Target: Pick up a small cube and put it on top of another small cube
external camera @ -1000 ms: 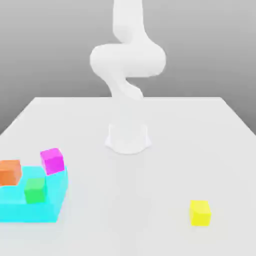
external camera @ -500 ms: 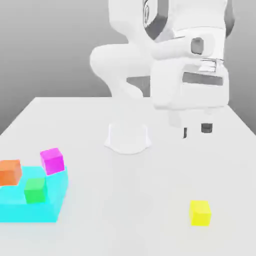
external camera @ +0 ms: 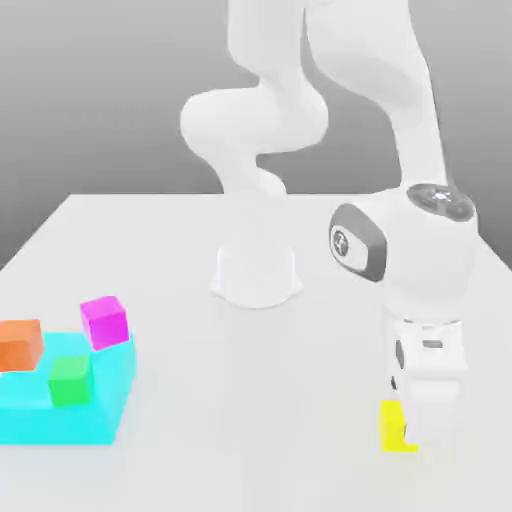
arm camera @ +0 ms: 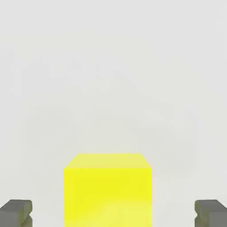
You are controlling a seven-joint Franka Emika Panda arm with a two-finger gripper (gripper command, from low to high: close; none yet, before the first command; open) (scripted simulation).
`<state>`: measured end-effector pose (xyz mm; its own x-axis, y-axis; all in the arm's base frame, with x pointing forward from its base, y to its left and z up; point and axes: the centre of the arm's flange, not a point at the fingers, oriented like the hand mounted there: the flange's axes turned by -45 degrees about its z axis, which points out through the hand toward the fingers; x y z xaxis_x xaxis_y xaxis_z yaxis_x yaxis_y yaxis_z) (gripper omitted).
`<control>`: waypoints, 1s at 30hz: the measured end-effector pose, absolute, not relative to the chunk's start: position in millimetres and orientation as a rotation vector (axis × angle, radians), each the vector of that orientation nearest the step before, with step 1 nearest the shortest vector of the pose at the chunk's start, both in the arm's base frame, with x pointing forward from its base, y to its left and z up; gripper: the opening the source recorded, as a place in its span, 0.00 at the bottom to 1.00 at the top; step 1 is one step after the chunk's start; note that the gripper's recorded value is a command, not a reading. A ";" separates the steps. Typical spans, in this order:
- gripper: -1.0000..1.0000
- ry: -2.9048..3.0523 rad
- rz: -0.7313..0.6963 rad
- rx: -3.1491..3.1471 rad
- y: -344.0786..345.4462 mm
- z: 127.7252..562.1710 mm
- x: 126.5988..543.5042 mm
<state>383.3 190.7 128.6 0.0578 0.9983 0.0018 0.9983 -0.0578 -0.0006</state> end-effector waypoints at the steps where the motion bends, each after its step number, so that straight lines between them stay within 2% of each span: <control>1: 0.00 -2.155 -0.001 -2.284 190.7 128.6 383.3; 7: 0.00 -2.156 0.001 -2.284 190.7 128.5 383.0; 13: 0.00 -2.138 0.004 -2.305 185.5 186.7 385.7; 17: 0.00 -1.821 0.026 -2.598 106.9 211.5 419.2; 21: 0.00 -1.353 0.039 -2.888 -2.1 236.9 437.4; 25: 0.00 -0.885 0.037 -3.062 -96.3 263.2 429.8; 30: 0.00 -0.301 0.015 -3.145 -199.1 294.8 393.9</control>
<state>393.9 -199.1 294.8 0.9818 0.1895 -0.0113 0.1897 -0.9817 0.0170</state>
